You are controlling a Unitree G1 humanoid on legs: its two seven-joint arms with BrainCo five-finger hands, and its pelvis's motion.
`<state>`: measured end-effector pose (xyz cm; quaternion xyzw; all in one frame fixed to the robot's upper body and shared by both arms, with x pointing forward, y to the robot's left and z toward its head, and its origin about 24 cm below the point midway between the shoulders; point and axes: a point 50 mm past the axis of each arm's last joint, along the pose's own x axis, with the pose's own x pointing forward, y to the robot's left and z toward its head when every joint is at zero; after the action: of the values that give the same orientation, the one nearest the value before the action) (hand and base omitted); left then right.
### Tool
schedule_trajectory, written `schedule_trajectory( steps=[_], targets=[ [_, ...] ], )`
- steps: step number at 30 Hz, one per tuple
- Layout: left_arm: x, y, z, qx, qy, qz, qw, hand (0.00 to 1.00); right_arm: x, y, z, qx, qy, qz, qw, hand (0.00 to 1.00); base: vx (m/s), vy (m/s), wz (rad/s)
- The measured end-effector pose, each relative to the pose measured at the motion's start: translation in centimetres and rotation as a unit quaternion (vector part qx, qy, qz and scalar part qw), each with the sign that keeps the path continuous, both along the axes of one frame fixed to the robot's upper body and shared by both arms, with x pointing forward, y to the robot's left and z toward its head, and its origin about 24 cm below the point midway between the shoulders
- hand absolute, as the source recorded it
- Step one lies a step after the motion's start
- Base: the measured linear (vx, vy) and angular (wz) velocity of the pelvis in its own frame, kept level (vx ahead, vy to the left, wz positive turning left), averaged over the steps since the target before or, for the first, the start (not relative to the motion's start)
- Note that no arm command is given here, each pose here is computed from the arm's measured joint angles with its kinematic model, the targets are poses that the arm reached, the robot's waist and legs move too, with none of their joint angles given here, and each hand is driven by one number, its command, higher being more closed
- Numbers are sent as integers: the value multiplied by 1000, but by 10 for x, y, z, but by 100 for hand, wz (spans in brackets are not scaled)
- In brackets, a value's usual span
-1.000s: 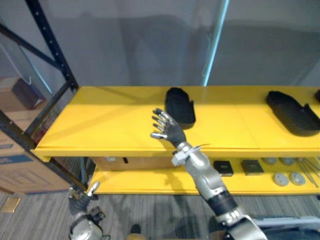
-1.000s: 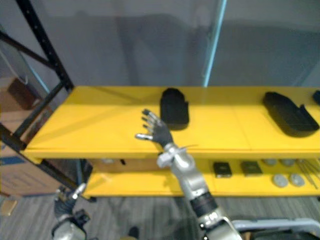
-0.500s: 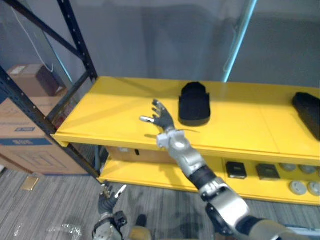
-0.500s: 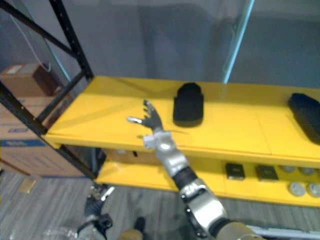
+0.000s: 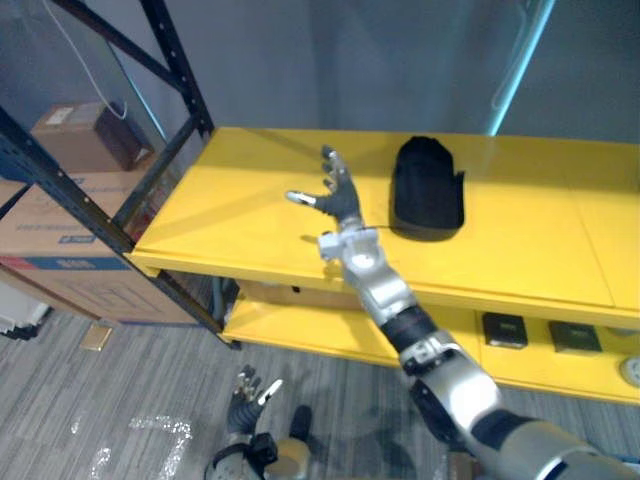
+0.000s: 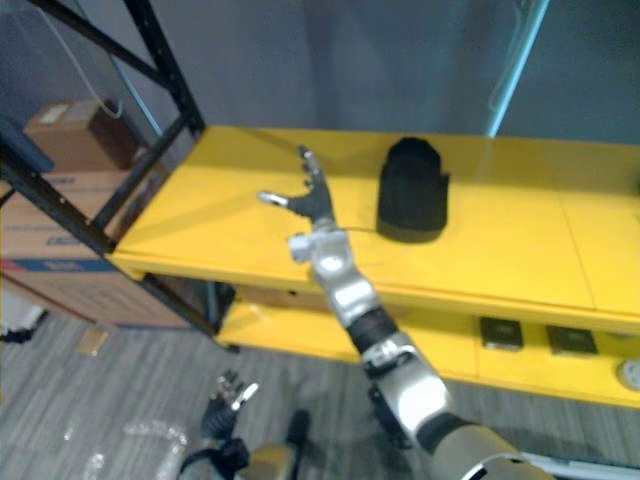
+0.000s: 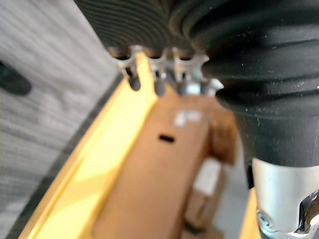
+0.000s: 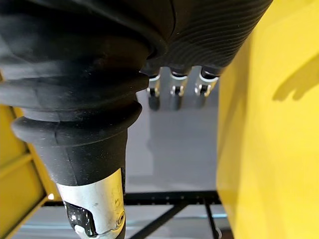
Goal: Walk over and take plastic housings, then place them on the shelf
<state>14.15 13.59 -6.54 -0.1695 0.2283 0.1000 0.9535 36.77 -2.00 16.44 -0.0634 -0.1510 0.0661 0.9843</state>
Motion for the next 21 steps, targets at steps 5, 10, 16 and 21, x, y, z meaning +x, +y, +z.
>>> schedule_trajectory(
  steps=[5,10,16,21],
  targets=[
    [2,-4,-5,-1,11,-18,1000,0,-1,-36,36,-175,-170,-85,966,0,-88,-7,-7],
    [1,10,-6,18,13,-24,999,0,0,-59,44,-295,-193,-87,932,0,-70,1,-12],
    [5,12,-4,23,9,-24,999,0,-1,-84,30,-393,-139,-63,907,0,-8,6,-5],
    [7,11,-1,23,9,-11,1000,0,-2,-99,18,-455,-81,-39,886,0,-45,7,-12]
  ],
)
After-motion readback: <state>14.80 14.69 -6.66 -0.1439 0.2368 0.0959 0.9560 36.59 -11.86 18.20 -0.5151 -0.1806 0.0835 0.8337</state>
